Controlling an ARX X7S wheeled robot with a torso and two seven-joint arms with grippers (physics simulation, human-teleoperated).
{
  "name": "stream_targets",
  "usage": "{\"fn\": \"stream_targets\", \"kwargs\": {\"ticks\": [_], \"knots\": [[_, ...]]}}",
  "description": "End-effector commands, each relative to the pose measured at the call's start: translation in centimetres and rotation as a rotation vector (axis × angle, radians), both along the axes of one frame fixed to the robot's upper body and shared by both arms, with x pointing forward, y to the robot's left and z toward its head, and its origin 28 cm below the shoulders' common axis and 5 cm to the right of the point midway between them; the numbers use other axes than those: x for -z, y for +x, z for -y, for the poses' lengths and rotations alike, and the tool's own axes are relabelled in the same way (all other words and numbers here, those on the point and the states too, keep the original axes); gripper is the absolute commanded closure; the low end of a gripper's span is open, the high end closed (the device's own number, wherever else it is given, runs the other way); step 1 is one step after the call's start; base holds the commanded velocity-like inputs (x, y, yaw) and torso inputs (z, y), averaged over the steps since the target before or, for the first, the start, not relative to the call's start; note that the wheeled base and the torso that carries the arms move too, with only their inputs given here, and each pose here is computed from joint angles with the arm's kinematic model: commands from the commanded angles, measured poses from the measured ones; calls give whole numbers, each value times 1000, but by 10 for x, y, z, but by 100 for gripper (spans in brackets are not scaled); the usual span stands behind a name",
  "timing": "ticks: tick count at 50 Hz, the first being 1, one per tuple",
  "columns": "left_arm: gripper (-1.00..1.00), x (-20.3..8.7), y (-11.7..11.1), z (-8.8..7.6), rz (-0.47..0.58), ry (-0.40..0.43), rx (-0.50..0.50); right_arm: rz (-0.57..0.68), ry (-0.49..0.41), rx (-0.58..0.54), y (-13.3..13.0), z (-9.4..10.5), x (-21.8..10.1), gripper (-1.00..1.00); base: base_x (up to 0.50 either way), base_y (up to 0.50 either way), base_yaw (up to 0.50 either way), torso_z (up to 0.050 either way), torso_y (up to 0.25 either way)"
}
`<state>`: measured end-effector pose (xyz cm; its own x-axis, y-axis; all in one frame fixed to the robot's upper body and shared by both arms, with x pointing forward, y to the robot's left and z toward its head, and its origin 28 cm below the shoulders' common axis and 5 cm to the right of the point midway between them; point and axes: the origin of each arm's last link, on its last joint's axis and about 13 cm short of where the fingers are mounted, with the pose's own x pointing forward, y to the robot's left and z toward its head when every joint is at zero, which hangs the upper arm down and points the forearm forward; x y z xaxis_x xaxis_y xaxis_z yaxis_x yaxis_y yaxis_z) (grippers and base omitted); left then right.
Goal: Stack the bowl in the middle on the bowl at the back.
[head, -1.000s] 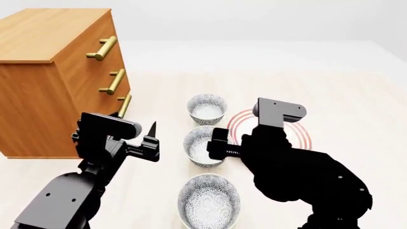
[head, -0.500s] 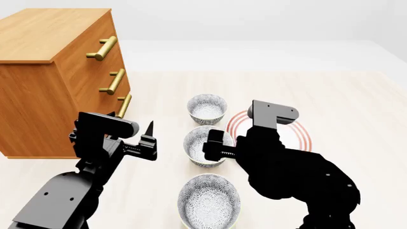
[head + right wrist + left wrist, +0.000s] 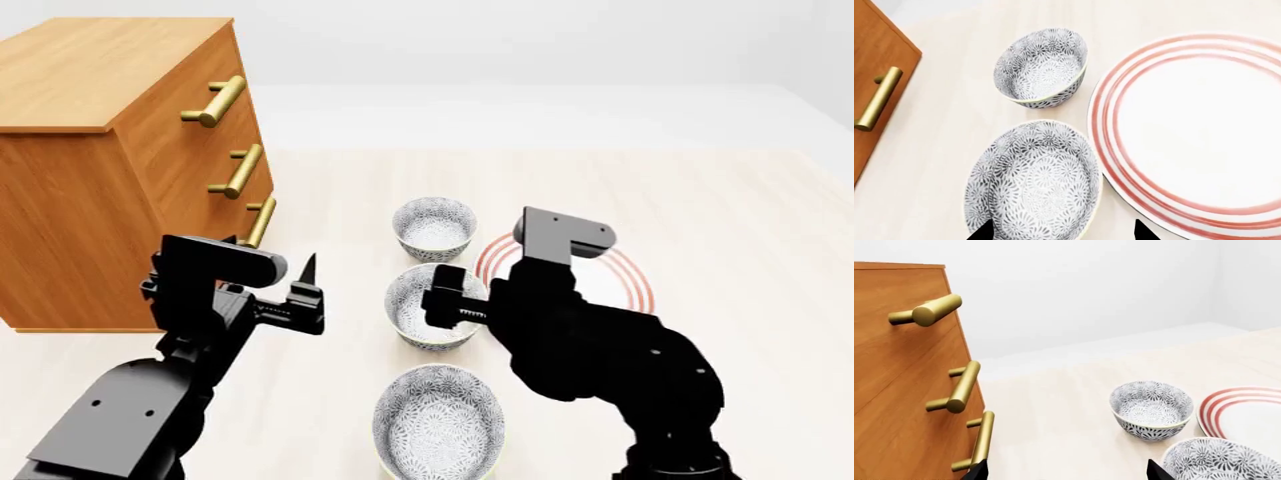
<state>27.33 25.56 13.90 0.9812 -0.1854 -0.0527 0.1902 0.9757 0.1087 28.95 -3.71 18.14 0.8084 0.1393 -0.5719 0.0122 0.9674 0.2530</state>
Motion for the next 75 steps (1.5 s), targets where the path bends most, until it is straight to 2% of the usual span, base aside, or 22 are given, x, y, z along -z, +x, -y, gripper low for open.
{"fn": "stream_targets", "kwargs": {"ticks": [1, 75], "knots": [[-100, 2, 1, -2, -6, -2, -8, -15, 13, 8, 7, -3, 4, -100, 0, 0, 0, 0, 0], [-100, 8, 3, -5, -16, -5, -24, -116, 48, 29, 30, -10, 34, -100, 0, 0, 0, 0, 0]]}}
